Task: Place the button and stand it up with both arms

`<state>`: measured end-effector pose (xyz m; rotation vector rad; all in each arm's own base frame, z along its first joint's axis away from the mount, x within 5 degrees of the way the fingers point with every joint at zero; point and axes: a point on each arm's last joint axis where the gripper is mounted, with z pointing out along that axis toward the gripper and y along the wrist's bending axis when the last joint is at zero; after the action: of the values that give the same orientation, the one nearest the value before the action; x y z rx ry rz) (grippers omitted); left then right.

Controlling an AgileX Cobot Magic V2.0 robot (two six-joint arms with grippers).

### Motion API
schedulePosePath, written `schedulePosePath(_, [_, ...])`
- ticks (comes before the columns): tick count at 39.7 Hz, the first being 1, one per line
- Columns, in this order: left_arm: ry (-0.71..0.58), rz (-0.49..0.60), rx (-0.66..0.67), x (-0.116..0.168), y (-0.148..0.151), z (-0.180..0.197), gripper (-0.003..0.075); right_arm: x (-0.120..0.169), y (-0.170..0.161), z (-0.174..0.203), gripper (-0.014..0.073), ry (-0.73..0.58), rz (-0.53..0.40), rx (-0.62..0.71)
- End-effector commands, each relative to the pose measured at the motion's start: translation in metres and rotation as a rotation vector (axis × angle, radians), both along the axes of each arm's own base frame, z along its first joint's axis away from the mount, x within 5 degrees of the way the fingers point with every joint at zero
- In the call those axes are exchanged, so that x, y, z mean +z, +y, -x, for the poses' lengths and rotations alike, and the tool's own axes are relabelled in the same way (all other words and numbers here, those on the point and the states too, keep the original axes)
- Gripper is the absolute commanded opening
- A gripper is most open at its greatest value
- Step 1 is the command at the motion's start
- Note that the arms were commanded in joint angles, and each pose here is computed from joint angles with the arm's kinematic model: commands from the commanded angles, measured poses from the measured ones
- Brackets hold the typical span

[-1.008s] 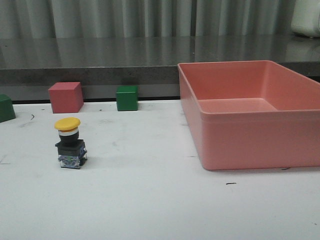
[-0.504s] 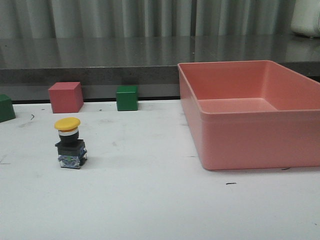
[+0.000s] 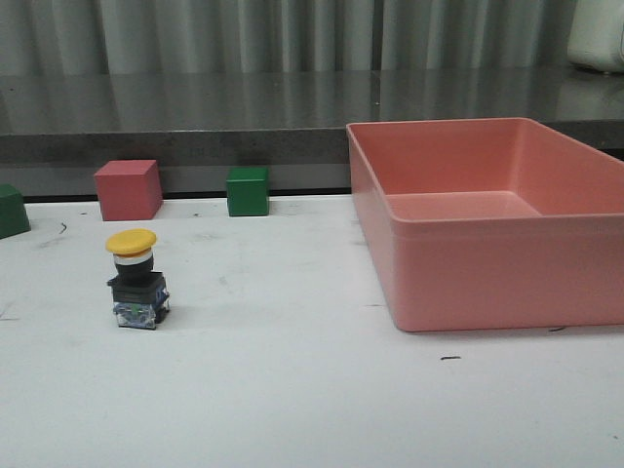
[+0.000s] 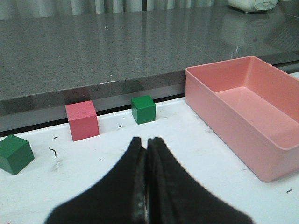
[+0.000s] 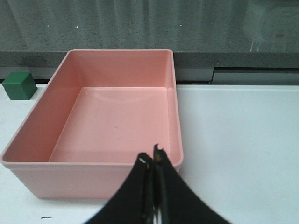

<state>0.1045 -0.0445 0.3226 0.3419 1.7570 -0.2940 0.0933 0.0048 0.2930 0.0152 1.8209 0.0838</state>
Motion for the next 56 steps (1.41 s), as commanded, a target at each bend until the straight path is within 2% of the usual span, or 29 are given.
schedulePosePath(1, [-0.09, 0.06, -0.013, 0.017, -0.001, 0.001, -0.002, 0.016, -0.001, -0.001, -0.0069, -0.106, 0.018, -0.003])
schedulePosePath(21, [-0.112, 0.069, -0.011, 0.015, -0.001, 0.002, -0.002, 0.016, -0.001, -0.001, -0.0069, -0.106, 0.018, -0.003])
schedulePosePath(28, [-0.15, 0.124, 0.056, 0.007, 0.013, 0.018, -0.002, 0.016, -0.001, -0.001, -0.0069, -0.106, 0.018, -0.003])
schedulePosePath(35, [-0.213, 0.157, 0.187, -0.019, 0.031, 0.042, -0.002, 0.016, -0.001, -0.001, -0.0069, -0.106, 0.018, -0.003])
schedulePosePath(44, [-0.258, 0.146, 0.365, -0.068, 0.043, 0.059, -0.002, 0.016, -0.001, -0.001, -0.0069, -0.106, 0.018, -0.003])
schedulePosePath(50, [-0.239, 0.137, 0.441, -0.089, 0.047, 0.056, -0.002, 0.016, -0.001, -0.001, -0.0069, -0.105, 0.018, -0.003])
schedulePosePath(56, [-0.237, 0.134, 0.461, -0.102, 0.048, 0.053, -0.002, 0.016, -0.001, -0.001, -0.0069, -0.105, 0.018, -0.003])
